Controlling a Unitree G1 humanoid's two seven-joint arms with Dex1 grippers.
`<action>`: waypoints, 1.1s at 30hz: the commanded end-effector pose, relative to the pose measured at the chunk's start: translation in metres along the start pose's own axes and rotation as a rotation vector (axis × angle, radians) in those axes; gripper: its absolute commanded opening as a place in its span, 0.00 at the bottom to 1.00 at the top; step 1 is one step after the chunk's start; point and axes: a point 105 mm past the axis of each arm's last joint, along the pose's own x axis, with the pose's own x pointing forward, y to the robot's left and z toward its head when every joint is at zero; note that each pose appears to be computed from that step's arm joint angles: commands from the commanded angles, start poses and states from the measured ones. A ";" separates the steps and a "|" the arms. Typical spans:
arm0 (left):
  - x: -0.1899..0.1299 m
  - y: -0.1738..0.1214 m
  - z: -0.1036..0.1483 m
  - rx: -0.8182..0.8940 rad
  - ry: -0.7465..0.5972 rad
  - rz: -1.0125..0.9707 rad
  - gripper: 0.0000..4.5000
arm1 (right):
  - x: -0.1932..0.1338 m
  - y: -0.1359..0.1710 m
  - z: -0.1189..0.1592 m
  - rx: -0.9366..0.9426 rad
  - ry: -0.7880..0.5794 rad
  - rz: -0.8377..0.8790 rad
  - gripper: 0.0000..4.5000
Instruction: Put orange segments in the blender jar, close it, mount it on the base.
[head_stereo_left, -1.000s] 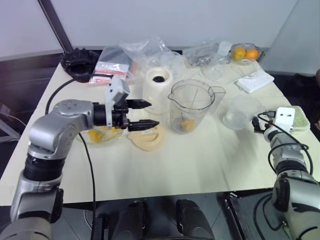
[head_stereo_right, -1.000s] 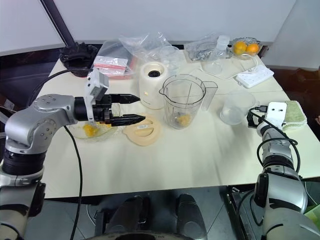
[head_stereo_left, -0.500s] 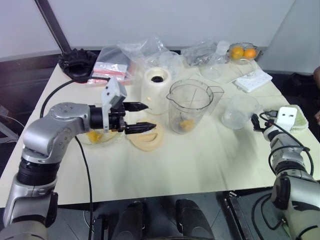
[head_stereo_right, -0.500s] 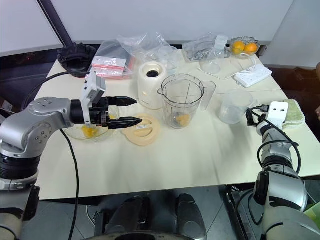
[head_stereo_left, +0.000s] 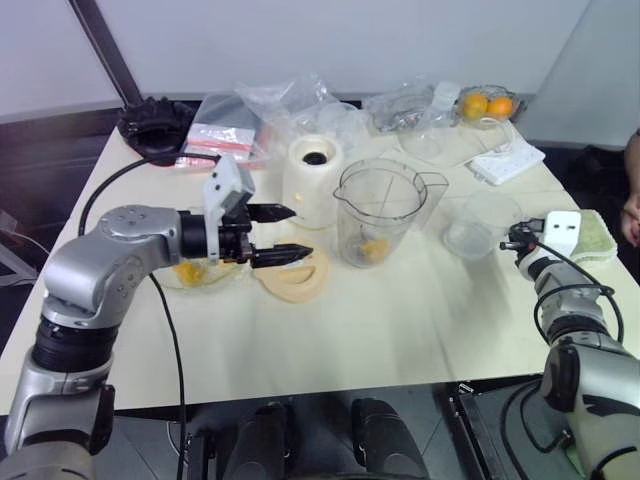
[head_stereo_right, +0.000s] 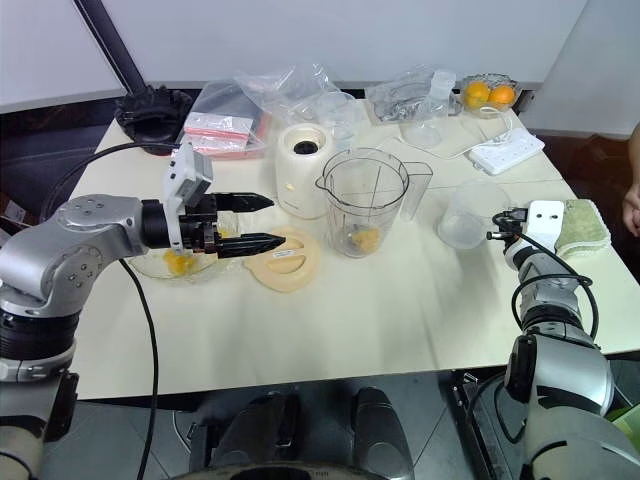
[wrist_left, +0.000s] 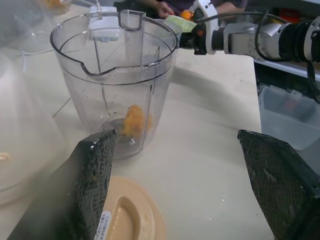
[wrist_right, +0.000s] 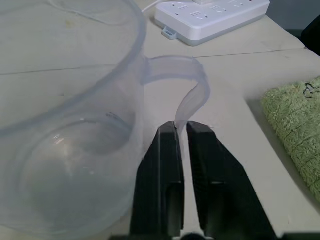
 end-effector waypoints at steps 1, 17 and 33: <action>-0.001 -0.005 0.013 0.045 -0.029 -0.005 0.90 | 0.000 -0.003 0.011 -0.019 -0.040 0.005 0.00; 0.008 -0.007 0.013 0.036 -0.043 -0.017 0.90 | -0.010 0.009 -0.004 0.024 -0.083 0.067 0.00; 0.009 -0.008 0.008 0.022 -0.047 -0.016 0.90 | -0.019 -0.009 -0.019 0.017 -0.032 -0.021 0.00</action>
